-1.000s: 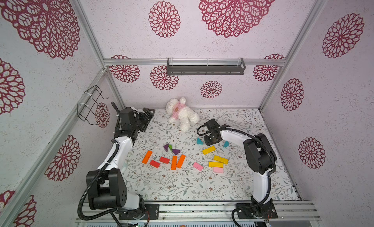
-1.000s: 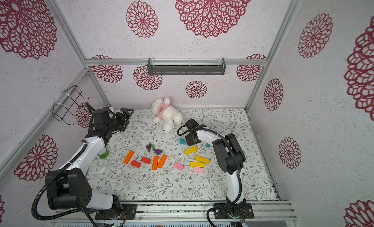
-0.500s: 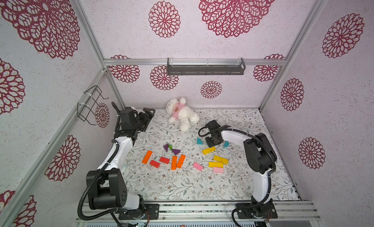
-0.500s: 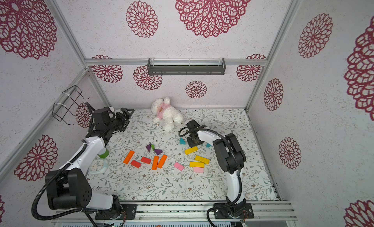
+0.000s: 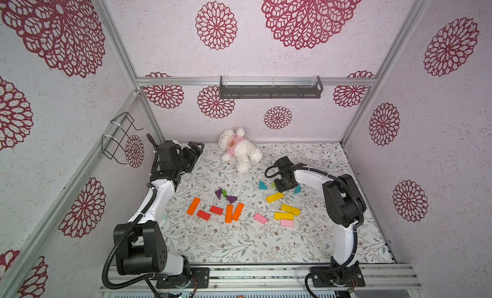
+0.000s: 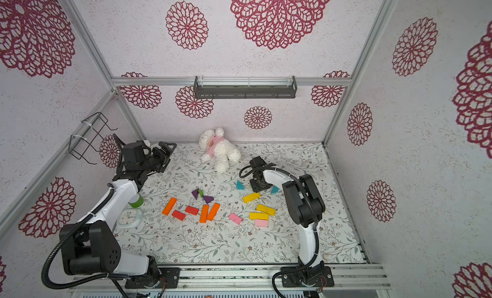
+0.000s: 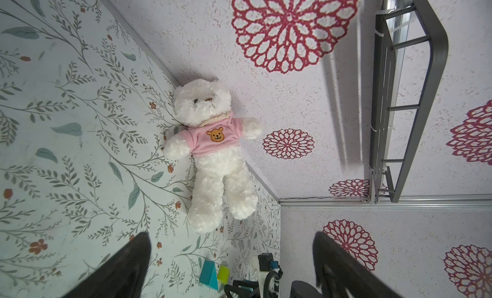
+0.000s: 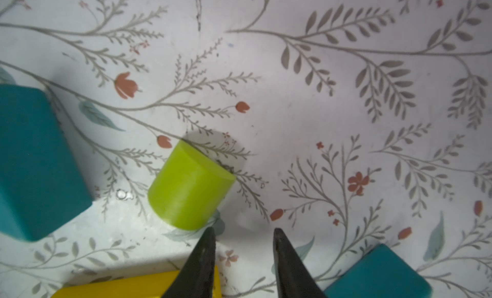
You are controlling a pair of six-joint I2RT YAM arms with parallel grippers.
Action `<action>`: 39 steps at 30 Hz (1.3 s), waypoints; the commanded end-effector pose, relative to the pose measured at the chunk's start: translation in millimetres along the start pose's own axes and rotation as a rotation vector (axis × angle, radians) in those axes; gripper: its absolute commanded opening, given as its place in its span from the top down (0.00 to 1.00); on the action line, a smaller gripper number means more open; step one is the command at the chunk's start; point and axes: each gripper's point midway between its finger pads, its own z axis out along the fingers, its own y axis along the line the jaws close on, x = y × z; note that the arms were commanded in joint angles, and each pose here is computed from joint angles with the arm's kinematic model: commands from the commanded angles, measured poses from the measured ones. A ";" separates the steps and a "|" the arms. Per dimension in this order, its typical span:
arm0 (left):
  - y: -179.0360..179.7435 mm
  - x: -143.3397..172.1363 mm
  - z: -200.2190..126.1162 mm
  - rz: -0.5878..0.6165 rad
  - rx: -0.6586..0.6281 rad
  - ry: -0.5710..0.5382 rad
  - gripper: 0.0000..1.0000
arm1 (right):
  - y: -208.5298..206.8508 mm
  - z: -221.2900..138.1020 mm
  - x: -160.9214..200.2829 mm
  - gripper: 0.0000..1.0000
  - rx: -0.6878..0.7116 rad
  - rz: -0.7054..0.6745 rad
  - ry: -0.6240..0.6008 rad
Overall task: Assemble a carrot with building blocks
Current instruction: Adjust the building block at the center of the board.
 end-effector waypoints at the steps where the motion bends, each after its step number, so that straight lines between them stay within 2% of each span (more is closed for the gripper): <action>1: -8.6 -2.4 1.9 0.006 0.019 -0.001 0.03 | -4.0 -21.4 -10.9 0.64 0.002 0.002 -0.038; 7: -7.7 -3.0 1.5 0.006 0.013 -0.001 0.03 | 7.8 -42.6 -29.7 0.70 -0.084 0.095 -0.102; 13: -9.8 -3.7 -0.6 0.010 0.015 -0.005 0.03 | 3.3 -34.8 -49.7 0.64 -0.059 0.232 -0.111; 21: -12.0 -3.6 -2.1 0.006 0.021 -0.004 0.03 | 6.8 -24.0 -49.6 0.60 -0.078 0.341 -0.089; 39: -10.4 -2.8 -0.8 0.001 0.019 0.000 0.03 | 24.4 -0.6 -30.1 0.63 -0.160 0.370 -0.026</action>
